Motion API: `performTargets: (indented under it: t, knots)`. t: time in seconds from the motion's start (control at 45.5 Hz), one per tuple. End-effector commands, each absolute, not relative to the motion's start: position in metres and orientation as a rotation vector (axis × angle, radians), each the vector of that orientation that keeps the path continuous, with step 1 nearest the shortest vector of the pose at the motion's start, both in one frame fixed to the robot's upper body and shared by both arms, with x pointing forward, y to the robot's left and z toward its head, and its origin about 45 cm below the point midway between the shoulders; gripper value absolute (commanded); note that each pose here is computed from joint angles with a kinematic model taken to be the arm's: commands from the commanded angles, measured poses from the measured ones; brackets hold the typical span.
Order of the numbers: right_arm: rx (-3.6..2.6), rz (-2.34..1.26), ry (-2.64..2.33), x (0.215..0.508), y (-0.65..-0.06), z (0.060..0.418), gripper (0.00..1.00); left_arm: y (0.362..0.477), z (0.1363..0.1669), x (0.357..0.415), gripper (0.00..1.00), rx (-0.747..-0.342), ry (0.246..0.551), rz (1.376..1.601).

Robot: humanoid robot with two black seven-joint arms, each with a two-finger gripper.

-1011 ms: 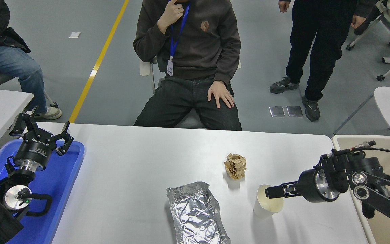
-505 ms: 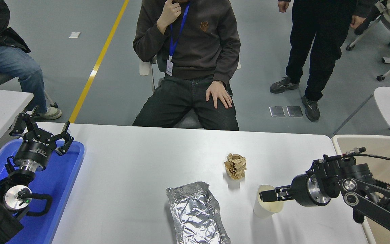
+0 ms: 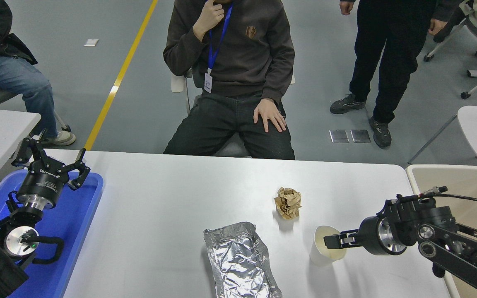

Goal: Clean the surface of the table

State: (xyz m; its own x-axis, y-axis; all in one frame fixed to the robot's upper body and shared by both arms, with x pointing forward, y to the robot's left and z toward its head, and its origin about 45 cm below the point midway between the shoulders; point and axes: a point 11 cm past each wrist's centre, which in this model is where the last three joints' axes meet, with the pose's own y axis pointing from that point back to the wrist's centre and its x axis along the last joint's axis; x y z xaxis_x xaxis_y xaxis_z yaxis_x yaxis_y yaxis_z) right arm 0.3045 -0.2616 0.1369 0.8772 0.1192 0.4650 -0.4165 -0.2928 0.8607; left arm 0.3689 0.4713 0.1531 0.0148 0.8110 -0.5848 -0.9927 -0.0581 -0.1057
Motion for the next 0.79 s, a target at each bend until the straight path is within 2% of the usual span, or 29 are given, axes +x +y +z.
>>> performTargets:
  t: [0.0, 0.462, 0.769]
  knots:
    - [1.778, 0.534, -0.222, 0.304, -0.265, 0.135, 0.00, 0.471, 0.1532, 0.3689, 1.00, -0.587, 0.395, 1.536]
    - [1.849, 0.452, -0.282, 0.308, -0.279, 0.158, 0.00, 0.471, 0.1531, 0.3689, 1.00, -0.586, 0.396, 1.536]
    - [1.922, 0.481, -0.328, 0.324, -0.283, 0.217, 0.00, 0.471, 0.1532, 0.3689, 1.00, -0.587, 0.395, 1.536]
